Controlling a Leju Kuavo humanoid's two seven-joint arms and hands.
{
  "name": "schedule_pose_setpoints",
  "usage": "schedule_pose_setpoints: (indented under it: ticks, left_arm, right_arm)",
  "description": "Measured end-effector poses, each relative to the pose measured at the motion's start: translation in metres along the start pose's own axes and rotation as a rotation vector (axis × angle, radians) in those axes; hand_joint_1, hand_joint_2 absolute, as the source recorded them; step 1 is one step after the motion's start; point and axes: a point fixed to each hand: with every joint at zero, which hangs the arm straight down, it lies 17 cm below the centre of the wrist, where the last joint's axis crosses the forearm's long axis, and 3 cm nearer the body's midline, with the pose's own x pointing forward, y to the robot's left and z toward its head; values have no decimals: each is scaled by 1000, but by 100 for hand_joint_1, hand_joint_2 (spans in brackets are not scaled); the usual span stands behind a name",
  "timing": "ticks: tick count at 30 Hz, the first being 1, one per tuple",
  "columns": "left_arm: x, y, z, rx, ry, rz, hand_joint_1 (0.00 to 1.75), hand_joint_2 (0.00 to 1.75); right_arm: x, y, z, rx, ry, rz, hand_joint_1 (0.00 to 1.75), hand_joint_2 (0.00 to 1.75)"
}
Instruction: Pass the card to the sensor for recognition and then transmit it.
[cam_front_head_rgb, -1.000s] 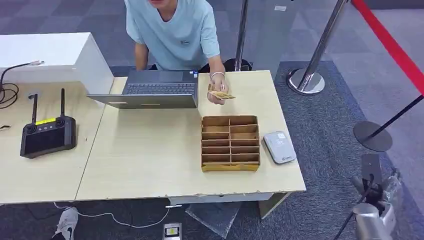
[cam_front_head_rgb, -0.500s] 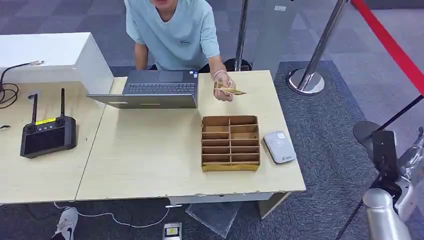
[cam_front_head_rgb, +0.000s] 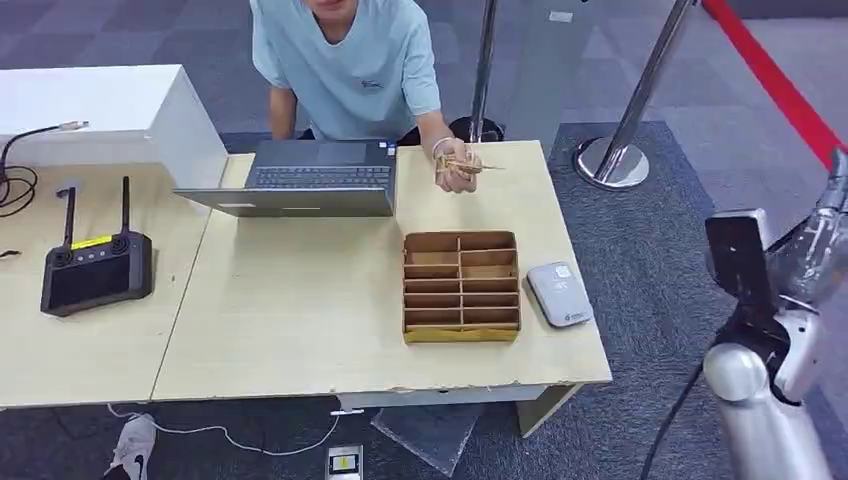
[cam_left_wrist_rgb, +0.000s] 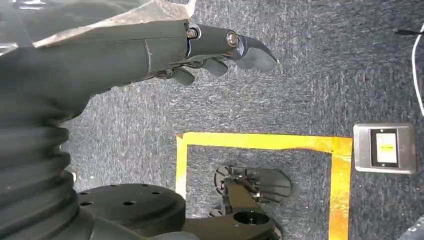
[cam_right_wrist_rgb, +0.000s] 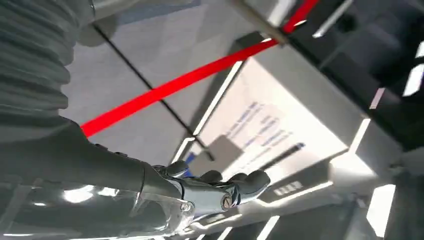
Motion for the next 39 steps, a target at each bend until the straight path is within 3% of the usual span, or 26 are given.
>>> schedule_pose_setpoints:
  ticks: [7,19,29,39]
  left_arm:
    - [0,0,0,-6,-4,-6,0,175]
    - [8,-1,-1,-25,-44,-38,0,175]
    - [10,-4,-1,-45,-58,-58,0,175]
    - [10,-6,0,-53,-63,-69,0,175]
  right_arm:
    - [50,9,-1,41,-110,-69,0,175]
    - [158,93,24,313,-348,-149,0,175]
    - [185,158,54,487,-441,-131,0,175]
    - [182,220,86,631,-437,-126,0,175]
